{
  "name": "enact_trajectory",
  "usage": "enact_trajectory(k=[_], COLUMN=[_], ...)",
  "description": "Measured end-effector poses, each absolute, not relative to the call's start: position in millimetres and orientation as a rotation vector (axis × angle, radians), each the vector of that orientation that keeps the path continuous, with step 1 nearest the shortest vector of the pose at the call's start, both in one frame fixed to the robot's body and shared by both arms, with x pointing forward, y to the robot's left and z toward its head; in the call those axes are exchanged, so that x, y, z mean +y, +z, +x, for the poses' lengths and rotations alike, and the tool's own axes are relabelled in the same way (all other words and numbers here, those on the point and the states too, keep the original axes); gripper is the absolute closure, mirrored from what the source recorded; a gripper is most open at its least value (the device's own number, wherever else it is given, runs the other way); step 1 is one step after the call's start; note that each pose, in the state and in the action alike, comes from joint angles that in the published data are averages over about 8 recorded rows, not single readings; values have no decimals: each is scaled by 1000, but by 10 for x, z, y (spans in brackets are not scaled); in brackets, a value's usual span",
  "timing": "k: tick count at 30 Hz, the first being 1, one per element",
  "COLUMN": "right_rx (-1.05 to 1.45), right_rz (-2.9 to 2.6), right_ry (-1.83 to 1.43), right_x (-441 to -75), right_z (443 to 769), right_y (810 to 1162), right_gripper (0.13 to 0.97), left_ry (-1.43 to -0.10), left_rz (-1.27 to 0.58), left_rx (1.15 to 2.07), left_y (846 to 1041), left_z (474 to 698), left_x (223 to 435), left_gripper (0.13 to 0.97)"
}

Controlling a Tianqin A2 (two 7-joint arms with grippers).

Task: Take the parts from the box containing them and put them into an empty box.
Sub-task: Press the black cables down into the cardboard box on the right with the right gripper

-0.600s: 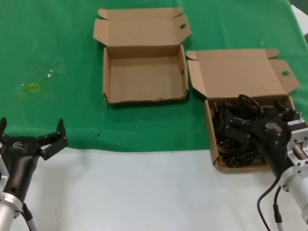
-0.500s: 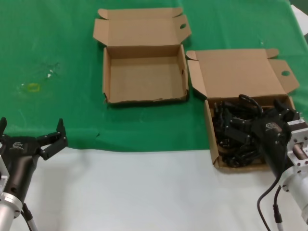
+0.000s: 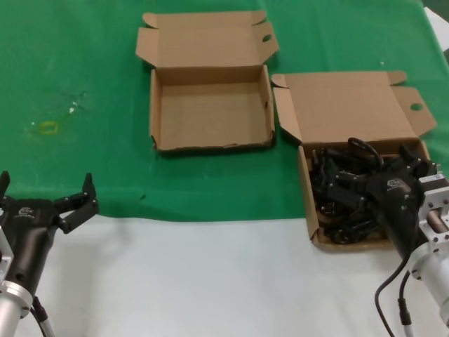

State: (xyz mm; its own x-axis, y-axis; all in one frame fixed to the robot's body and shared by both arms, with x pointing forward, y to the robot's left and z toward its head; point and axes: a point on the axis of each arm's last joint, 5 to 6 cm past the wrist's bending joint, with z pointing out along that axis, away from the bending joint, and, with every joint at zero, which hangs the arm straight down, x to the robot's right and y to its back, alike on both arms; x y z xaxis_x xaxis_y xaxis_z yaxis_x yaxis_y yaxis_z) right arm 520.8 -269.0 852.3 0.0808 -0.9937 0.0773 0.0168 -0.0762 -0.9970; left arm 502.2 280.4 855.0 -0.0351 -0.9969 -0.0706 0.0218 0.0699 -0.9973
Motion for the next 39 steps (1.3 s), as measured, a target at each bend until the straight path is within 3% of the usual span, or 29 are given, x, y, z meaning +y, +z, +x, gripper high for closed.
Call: enact_trajectory(k=[15,24,32,36,39], right_rx=[1101,1099,1091,1077,1052], right_rz=[-1293,-1294,-1302,-1321,-1349], right_ry=[-1211,-1215,-1220,-1215,-1202], right_x=[-2690,-2710,-2796,-2846,-2896], right_z=[5208,5206,5185,5166,5158], right_y=[8523,8533,8562,8583,8616], right_gripper=[130,130,130,130,130], left_ry=[-1193,-1193,-1193,-1193,-1193], left_rz=[-1125,-1125,-1125,-1125,-1125], left_rx=[1253,1253,1253,1253,1253], left_y=[8550,8550,8550,8550,8550], left_z=[5022,5022,5022,5022,5022], left_x=[2804,2804,2804,2804,2804], left_gripper=[137,201,338,338,416])
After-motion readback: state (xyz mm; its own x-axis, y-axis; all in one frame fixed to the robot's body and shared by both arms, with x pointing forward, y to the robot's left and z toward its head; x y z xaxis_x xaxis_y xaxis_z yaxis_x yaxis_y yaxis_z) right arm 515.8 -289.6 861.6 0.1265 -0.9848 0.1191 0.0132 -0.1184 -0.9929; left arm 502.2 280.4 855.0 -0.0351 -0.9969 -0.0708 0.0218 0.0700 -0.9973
